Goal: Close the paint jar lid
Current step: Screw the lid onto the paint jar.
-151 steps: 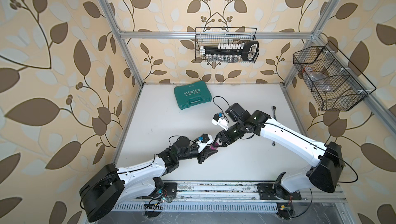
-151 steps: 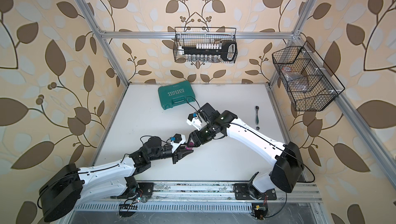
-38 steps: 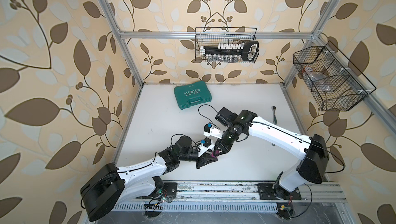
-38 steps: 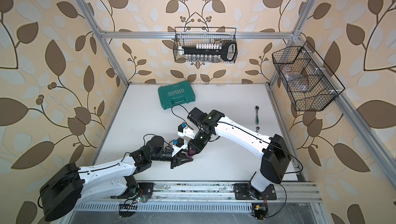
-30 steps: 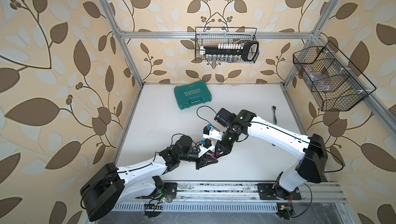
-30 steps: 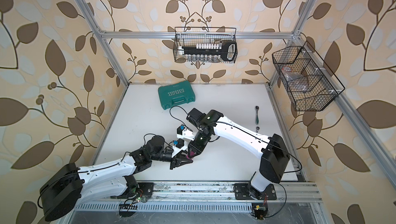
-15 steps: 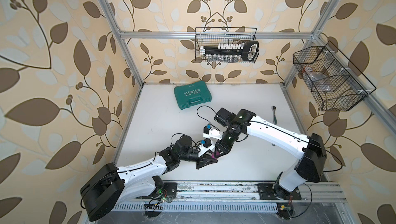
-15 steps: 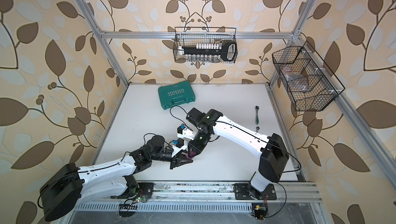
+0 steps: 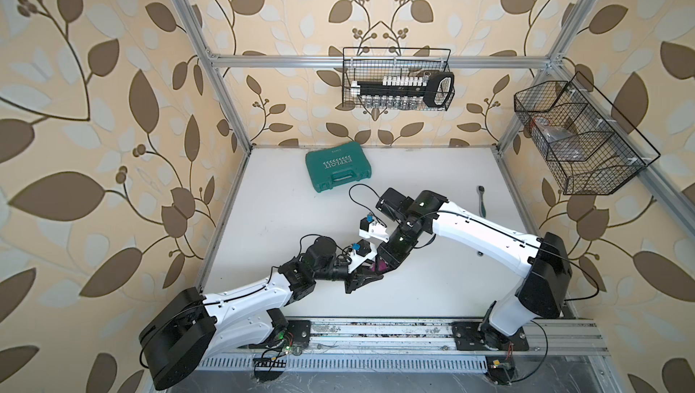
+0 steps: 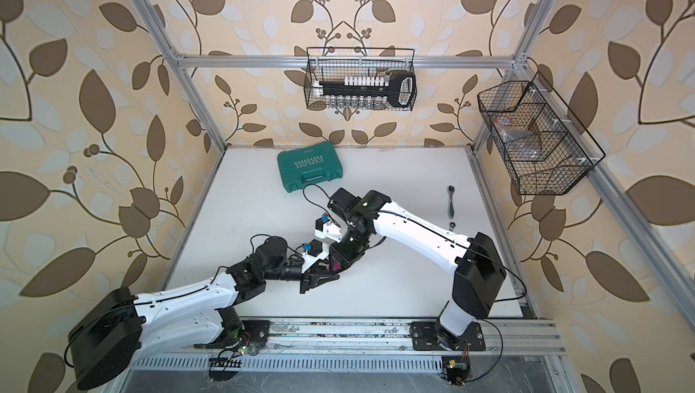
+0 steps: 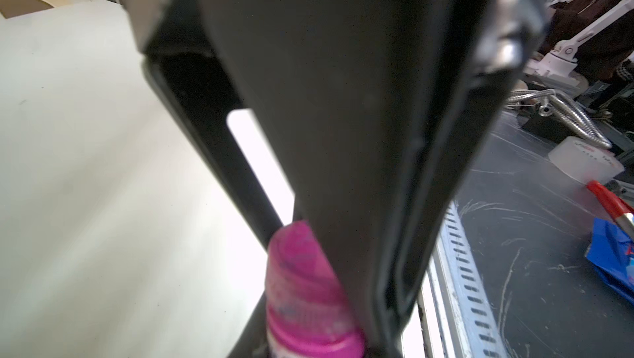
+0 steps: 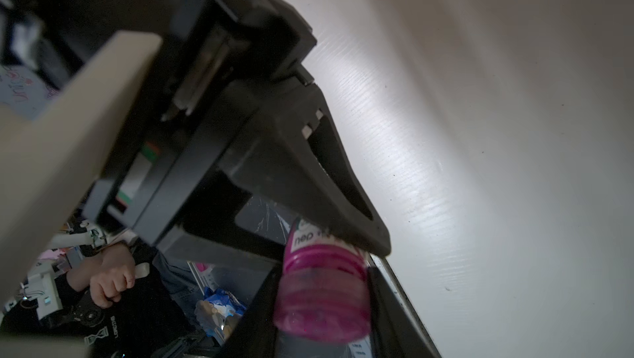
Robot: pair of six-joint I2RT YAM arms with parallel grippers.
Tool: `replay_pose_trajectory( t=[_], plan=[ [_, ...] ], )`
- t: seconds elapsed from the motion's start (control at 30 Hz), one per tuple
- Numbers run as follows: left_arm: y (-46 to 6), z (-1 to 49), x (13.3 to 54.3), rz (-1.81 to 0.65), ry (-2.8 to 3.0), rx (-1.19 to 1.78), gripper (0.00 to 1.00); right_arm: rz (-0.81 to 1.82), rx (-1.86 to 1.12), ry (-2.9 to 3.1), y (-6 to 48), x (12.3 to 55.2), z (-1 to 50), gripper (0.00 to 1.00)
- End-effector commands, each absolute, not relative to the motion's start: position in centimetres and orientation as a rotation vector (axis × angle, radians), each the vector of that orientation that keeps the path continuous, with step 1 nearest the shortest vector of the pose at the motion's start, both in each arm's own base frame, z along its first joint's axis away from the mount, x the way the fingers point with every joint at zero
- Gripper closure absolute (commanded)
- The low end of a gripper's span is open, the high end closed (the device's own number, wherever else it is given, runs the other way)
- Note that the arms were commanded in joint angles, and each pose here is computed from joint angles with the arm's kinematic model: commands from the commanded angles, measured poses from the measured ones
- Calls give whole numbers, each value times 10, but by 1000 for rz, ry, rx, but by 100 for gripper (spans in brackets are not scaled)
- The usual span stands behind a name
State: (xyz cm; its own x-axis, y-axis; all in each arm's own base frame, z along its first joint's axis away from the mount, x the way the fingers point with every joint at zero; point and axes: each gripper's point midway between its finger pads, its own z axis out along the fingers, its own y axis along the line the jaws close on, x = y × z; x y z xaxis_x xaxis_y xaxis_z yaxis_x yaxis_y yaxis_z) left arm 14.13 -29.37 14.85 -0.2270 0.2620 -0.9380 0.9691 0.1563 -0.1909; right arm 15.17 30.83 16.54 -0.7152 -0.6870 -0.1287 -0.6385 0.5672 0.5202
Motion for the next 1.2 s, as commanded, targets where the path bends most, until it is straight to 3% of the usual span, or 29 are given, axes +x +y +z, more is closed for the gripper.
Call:
replay_pose_trajectory(
  t=[0.0,0.53,0.67,0.97,1.07,1.17],
  plan=[
    [-311,199,153,-1104,1461,1154,100,-1123,1203,-2660,348,158,190,55],
    [-314,190,158,-1117,1492,1130,100,-1604,935,-2745,309,195,237,27],
    [-315,192,161,-1116,1488,1110,100,-1717,854,-2751,294,201,243,24],
    [-314,197,160,-1121,1480,1099,100,-1656,803,-2894,259,204,233,22],
    [-312,204,163,-1114,1465,1068,100,-1746,751,-2879,258,200,235,22],
    [-311,210,165,-1105,1448,1045,100,-1999,661,-2797,257,198,251,19]
  ],
)
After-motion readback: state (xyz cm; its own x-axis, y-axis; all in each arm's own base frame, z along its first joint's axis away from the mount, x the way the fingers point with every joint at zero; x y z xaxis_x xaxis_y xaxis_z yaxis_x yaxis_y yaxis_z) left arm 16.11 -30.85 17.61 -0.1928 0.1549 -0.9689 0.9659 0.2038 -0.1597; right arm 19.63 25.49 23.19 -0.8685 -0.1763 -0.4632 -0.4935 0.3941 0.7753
